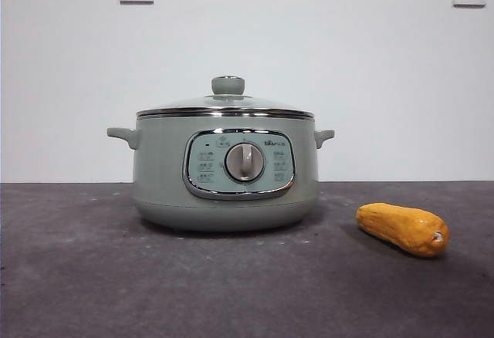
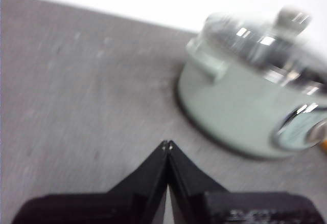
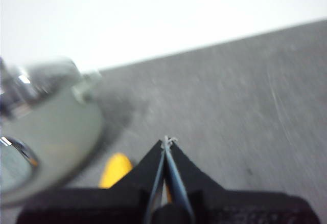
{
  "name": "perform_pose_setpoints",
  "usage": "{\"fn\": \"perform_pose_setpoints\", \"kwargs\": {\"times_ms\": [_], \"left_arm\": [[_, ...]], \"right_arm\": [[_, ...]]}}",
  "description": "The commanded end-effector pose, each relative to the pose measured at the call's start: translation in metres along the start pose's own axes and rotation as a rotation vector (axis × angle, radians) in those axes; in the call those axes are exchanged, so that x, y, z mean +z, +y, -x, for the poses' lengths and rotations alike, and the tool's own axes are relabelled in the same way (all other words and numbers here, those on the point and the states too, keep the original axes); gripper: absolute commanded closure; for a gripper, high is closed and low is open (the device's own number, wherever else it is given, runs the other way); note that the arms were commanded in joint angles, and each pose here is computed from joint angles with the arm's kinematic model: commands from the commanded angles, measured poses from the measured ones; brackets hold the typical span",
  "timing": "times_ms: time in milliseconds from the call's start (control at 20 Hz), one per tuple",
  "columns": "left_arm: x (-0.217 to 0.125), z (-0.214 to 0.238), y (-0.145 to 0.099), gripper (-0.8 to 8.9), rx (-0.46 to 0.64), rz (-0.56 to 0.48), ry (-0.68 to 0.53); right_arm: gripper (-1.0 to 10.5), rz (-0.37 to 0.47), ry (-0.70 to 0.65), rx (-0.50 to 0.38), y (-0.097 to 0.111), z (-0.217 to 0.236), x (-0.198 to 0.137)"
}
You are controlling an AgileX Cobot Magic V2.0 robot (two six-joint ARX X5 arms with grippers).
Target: Pick up the corn,open the lid,put the corn in the pot,close the lid
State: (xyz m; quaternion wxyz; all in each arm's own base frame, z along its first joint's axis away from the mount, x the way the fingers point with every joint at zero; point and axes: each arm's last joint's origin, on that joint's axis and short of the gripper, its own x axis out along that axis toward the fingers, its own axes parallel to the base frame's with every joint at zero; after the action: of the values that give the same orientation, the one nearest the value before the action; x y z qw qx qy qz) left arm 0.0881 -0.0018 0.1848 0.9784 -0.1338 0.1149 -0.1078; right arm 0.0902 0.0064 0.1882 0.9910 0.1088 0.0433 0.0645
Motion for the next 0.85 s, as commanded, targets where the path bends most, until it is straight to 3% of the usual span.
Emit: {"fn": "perform_pose_setpoints", "kwargs": {"times_ms": [50, 350, 850], "left_arm": [[0.017, 0.007, -0.007, 8.20, -0.028, 0.006, -0.023], [0.051, 0.023, -0.022, 8.20, -0.073, 0.017, 0.017], [0.095, 0.038, -0.042, 8.20, -0.220, -0.028, 0.154]], "right_arm": [[9.6, -0.025, -0.020, 0.030, 0.006, 0.004, 0.020], [9.6, -0.017, 0.084, 0.084, 0.017, 0.012, 0.059], [9.6, 0.088, 0.301, 0.156, 0.035, 0.020, 0.125]]}}
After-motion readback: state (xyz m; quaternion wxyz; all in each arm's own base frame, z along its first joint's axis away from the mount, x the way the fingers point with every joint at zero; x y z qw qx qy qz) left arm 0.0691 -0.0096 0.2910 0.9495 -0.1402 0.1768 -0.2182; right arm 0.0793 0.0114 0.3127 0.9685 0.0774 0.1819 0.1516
